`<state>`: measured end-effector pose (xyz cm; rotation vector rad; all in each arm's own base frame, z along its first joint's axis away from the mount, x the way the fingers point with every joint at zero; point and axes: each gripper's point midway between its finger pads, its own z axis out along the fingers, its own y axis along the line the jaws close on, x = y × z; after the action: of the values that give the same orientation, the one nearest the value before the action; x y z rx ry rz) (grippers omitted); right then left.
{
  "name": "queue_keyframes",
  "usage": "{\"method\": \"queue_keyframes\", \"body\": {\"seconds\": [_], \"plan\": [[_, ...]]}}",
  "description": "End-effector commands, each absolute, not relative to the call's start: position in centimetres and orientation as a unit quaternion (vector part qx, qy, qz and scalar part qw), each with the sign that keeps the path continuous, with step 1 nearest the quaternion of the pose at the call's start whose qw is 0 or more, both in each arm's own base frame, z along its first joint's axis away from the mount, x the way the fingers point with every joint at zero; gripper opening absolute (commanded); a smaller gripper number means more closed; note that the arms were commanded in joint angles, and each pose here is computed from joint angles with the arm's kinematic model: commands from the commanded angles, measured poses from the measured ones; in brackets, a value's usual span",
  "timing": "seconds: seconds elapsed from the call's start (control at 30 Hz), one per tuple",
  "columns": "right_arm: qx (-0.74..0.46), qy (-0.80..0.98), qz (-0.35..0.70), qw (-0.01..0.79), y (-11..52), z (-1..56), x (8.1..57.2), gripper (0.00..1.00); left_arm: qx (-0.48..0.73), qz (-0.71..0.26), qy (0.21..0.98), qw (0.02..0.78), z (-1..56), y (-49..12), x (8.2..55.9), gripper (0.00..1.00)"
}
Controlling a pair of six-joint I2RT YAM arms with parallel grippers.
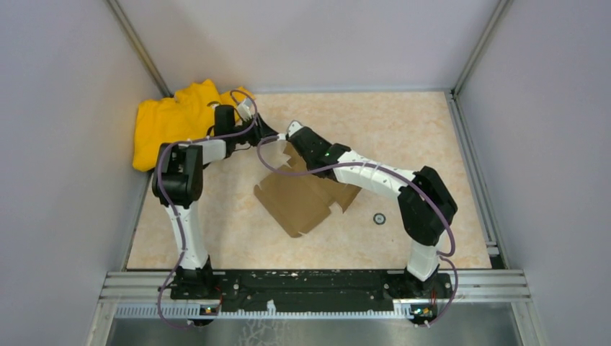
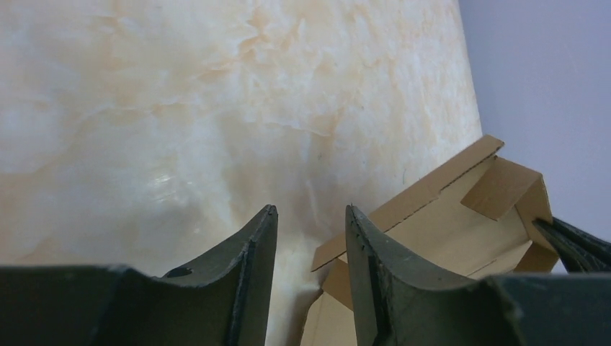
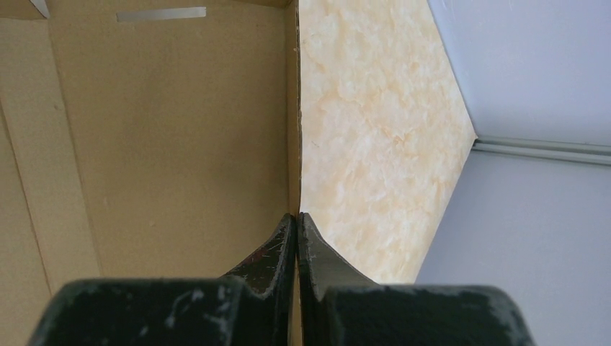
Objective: Fold the paper box
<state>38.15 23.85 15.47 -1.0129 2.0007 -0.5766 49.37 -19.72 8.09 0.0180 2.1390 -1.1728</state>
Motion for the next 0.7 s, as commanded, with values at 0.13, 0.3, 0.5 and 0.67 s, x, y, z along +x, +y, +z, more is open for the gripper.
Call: {"method": "queue_keyframes", "body": {"seconds": [0.13,0.3,0.5,0.67], "plan": [[-0.398,0.763,-0.234,0.452,25.5,17.9,37.9,0.00,0.111,-0.493,0.780,0.368,8.3,-23.2,46.7,0.46],[-0.405,0.757,-0.232,0.456,25.7,17.9,37.5,0.00,0.130,-0.509,0.763,0.377,8.5,-23.6,45.6,0.53],[-0.406,0.753,-0.240,0.459,25.7,18.0,37.2,0.00,0.134,-0.520,0.753,0.380,8.5,-23.5,44.2,0.54],[-0.407,0.746,-0.256,0.461,25.4,18.5,36.9,0.00,0.138,-0.522,0.747,0.388,8.8,-23.3,43.2,0.55]]}}
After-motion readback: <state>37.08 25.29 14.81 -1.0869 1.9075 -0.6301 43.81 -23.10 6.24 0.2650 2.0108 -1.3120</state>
